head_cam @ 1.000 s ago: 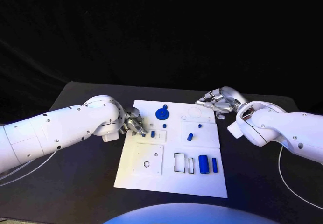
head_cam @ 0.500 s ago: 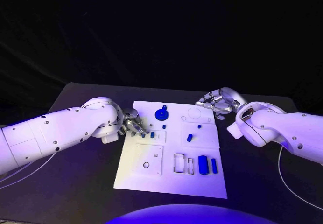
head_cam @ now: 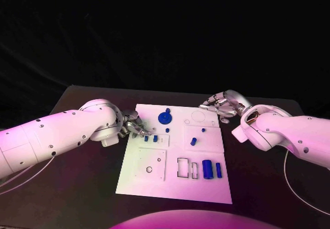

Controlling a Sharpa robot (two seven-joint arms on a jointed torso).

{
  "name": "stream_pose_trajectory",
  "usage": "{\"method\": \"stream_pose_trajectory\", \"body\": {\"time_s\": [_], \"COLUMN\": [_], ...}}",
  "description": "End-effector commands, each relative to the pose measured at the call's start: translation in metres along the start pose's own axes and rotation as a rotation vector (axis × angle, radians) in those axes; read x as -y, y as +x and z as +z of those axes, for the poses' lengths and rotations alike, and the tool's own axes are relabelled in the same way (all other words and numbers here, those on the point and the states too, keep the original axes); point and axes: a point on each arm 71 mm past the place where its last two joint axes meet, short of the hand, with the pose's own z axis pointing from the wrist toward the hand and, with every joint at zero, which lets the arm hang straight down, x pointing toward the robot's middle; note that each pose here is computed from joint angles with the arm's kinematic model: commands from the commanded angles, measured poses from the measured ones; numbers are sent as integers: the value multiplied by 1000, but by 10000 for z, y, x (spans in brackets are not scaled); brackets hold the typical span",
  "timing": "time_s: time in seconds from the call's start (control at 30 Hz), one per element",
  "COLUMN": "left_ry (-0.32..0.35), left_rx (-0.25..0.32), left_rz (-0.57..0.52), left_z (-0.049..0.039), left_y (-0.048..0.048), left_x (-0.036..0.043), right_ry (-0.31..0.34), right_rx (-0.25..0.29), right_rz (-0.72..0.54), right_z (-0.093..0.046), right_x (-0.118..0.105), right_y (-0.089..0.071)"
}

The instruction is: Assemble the parts on the task board

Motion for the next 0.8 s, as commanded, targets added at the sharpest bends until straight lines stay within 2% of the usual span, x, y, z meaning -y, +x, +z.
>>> {"method": "stream_pose_trajectory", "body": {"time_s": [0.03, 0.2, 0.3, 0.4, 0.57, 0.67, 0.8], "left_ry": [57, 121, 187, 292, 454, 519, 558], "left_rx": [86, 174, 216, 246, 292, 329, 355], "left_rz": [-29, -43, -54, -63, -32, 30, 117], "left_z": [-31, -68, -89, -111, -125, -108, -62], "left_y": [-71, -147, -176, -188, -149, -101, -23], "left_x": [75, 142, 202, 291, 443, 510, 551], "right_ry": [-9, -9, -8, -7, -8, -9, -9], "right_rx": [-8, -8, -7, -6, -5, -6, -6], "right_rz": [-4, -4, -4, -4, -4, -4, -4], "right_z": [1, 3, 2, 1, -1, -1, 0], "right_x": [-4, -1, 1, 3, 5, 5, 4], "right_y": [8, 6, 4, 1, -2, -1, 1]}}
